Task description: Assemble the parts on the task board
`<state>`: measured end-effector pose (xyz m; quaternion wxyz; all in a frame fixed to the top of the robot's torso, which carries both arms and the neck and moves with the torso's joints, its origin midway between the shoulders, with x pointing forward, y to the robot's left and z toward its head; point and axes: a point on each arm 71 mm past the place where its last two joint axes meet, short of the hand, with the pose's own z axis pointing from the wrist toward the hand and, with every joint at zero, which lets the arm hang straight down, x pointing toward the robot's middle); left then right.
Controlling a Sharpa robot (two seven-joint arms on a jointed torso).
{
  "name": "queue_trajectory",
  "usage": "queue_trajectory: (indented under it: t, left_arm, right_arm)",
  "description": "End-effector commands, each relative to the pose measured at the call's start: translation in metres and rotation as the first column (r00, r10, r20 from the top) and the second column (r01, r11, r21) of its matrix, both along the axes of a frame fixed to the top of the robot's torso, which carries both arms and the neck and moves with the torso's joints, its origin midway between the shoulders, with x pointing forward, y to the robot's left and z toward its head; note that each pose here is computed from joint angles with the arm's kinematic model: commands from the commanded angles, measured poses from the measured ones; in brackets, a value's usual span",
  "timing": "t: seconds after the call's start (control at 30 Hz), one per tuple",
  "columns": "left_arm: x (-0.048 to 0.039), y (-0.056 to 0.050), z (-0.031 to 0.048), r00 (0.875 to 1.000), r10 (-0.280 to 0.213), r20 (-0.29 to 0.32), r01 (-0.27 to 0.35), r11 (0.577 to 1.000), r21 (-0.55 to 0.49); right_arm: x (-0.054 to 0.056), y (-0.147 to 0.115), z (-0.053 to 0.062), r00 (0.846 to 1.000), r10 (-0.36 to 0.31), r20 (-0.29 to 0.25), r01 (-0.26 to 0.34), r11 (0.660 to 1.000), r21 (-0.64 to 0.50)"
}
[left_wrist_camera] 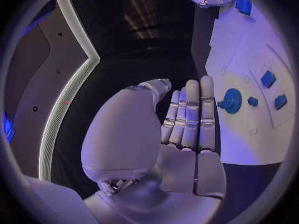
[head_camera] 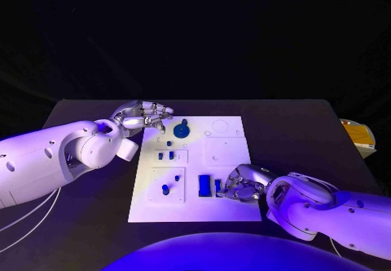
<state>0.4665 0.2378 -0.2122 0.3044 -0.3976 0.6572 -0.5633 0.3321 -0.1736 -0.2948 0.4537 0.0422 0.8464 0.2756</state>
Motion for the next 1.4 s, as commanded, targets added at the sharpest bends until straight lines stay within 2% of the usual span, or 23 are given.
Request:
queue_trajectory:
  t: [0.03,0.33,0.6,0.8,0.87,1.0,1.13,1.2,1.27,1.4]
  left_arm:
    - [-0.0007,-0.002,0.0008,1.000,-0.016,0.002,0.016,1.000,-0.010]
    - [-0.0007,-0.002,0.0008,1.000,-0.016,0.002,0.016,1.000,-0.009]
    - [-0.0006,-0.002,0.0008,1.000,-0.017,0.004,0.017,1.000,-0.010]
    - [0.0001,-0.002,0.0012,1.000,-0.008,0.012,0.009,1.000,-0.014]
    - [0.0008,-0.002,0.0013,1.000,0.000,0.017,0.001,1.000,-0.019]
    - [0.0032,-0.002,-0.0013,0.999,0.027,0.024,-0.026,0.999,-0.033]
    - [0.0069,0.000,-0.0065,0.997,0.069,0.030,-0.068,0.997,-0.046]
    - [0.0094,0.001,-0.0090,0.995,0.096,0.035,-0.094,0.994,-0.056]
    - [0.0124,0.002,-0.0120,0.991,0.129,0.037,-0.127,0.989,-0.071]
    - [0.0196,0.005,-0.0171,0.980,0.194,0.039,-0.190,0.977,-0.100]
  right_arm:
    - [0.001,0.000,-0.002,1.000,0.001,0.004,-0.001,1.000,-0.015]
    - [0.002,0.002,-0.004,1.000,0.005,-0.001,-0.005,1.000,-0.021]
    - [0.004,0.002,-0.002,1.000,0.000,0.016,0.000,1.000,-0.012]
    - [0.009,-0.001,0.006,0.999,-0.019,0.033,0.016,0.994,0.105]
    - [0.016,-0.004,0.011,0.999,-0.027,0.033,0.021,0.984,0.178]
    - [0.038,-0.014,0.022,0.997,-0.068,0.036,0.052,0.940,0.338]
    - [0.065,-0.029,0.029,0.990,-0.143,0.020,0.117,0.877,0.466]
    - [0.078,-0.038,0.031,0.982,-0.190,-0.002,0.163,0.840,0.518]
    - [0.096,-0.050,0.032,0.966,-0.255,-0.041,0.231,0.782,0.579]
    - [0.122,-0.065,0.031,0.937,-0.336,-0.091,0.312,0.695,0.647]
